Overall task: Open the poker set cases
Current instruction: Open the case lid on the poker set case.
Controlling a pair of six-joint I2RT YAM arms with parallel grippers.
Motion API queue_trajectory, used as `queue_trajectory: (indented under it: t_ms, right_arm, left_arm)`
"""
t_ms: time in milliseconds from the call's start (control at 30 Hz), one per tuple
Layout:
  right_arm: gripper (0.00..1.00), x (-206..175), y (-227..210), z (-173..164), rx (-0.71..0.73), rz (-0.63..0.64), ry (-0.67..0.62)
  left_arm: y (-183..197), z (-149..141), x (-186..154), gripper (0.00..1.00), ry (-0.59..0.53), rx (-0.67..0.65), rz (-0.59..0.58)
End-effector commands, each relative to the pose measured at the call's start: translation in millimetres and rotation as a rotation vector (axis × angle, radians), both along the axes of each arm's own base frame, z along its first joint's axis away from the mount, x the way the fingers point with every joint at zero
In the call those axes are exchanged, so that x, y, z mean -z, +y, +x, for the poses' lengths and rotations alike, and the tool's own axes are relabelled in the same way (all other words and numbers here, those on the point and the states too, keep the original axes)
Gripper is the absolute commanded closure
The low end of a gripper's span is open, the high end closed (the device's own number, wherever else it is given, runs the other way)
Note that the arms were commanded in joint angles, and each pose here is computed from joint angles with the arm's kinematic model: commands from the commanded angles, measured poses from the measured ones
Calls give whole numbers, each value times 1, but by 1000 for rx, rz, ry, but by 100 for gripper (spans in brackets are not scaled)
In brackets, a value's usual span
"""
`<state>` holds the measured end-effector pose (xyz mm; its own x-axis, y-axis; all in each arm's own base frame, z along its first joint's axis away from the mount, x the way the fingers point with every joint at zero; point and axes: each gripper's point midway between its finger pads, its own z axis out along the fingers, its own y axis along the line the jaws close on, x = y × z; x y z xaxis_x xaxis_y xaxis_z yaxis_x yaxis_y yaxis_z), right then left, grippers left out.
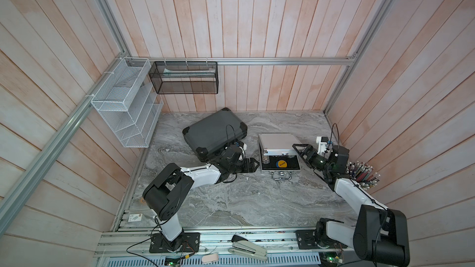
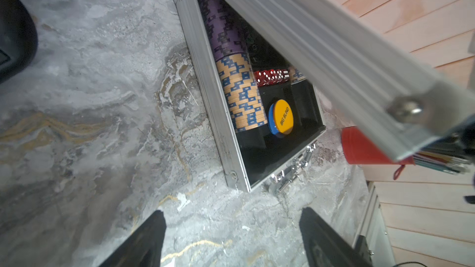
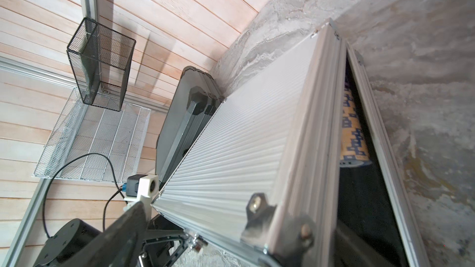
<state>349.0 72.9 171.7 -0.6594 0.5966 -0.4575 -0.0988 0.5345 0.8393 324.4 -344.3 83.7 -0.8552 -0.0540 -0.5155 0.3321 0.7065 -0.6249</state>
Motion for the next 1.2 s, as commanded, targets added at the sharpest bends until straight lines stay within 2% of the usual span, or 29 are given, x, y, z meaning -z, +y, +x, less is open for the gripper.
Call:
queue_trajectory:
  t_ms: [0,367,767,1167]
  right_arm:
    - [2,-19,5,12,-15,-7,-49]
    - [2,-29,11,38,-9,-32,-60]
    - [2,-48,17,65,-3,-47,-91]
    - [2,-59,18,93,16,-64,-110]
  left_arm:
    - [-3,9,7,19,-24,5,59]
    - [-30,29,23,33,-45,34,152]
    - [-32,34,51,54,-27,25,250]
    - [-38,36,59,57,-36,42,314]
